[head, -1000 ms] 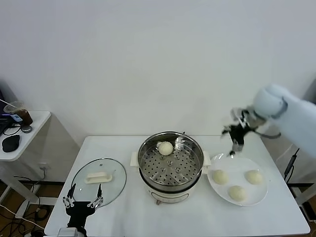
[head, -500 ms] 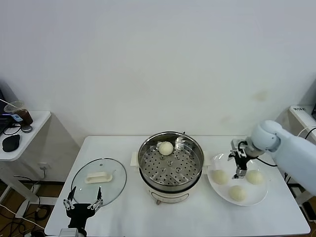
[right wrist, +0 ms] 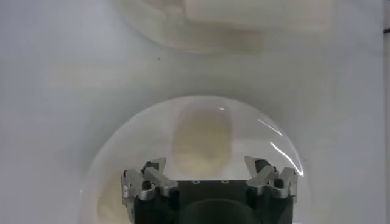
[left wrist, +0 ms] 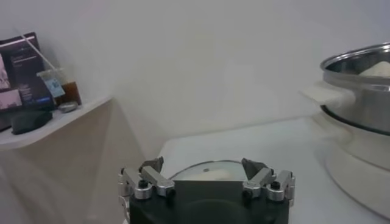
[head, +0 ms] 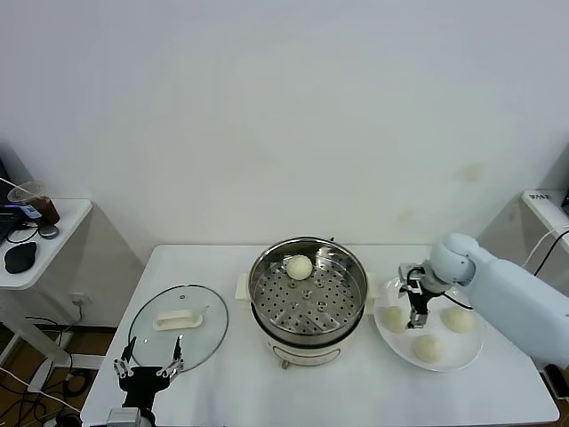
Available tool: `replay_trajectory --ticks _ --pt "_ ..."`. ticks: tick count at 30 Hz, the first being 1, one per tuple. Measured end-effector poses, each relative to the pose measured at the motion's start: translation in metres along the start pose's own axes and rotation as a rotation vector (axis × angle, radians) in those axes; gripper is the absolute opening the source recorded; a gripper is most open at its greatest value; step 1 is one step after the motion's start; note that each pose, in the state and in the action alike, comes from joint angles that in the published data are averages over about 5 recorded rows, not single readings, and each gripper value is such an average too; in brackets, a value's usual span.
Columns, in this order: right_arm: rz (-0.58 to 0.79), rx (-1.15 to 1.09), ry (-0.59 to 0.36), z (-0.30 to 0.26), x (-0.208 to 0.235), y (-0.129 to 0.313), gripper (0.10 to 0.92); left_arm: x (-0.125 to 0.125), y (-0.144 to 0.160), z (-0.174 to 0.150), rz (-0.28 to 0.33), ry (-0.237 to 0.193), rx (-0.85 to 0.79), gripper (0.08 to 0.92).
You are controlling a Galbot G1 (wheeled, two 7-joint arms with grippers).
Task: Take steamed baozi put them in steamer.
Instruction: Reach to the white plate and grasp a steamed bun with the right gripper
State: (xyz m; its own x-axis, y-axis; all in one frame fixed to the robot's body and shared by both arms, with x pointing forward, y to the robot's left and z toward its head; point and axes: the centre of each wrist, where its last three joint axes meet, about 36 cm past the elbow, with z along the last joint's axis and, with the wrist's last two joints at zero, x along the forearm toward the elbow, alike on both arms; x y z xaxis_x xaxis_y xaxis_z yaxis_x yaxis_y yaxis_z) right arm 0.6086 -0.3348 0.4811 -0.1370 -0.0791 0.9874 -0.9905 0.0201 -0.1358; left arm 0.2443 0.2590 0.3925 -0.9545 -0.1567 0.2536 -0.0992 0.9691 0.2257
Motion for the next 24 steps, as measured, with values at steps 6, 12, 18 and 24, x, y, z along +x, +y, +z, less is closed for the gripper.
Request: replay_trajectory --ticks 6,12,18,24 --pt "-0.010 0.001 0.008 -0.002 -0.012 -0.002 0.823 -0.002 0.000 0.003 0.000 0.007 -0.002 0.823" --pt "-0.010 0.000 0.020 -0.004 -0.023 -0.002 0.823 -0.004 0.000 0.006 0.000 0.015 -0.001 0.823" --pt "-0.012 -0.002 0.028 -0.006 -0.029 -0.003 0.823 -0.004 0.000 0.007 0.001 0.017 -0.001 0.823" --pt "-0.019 -0.008 0.033 -0.006 -0.033 -0.004 0.817 -0.005 0.000 0.008 0.001 0.019 0.000 0.823"
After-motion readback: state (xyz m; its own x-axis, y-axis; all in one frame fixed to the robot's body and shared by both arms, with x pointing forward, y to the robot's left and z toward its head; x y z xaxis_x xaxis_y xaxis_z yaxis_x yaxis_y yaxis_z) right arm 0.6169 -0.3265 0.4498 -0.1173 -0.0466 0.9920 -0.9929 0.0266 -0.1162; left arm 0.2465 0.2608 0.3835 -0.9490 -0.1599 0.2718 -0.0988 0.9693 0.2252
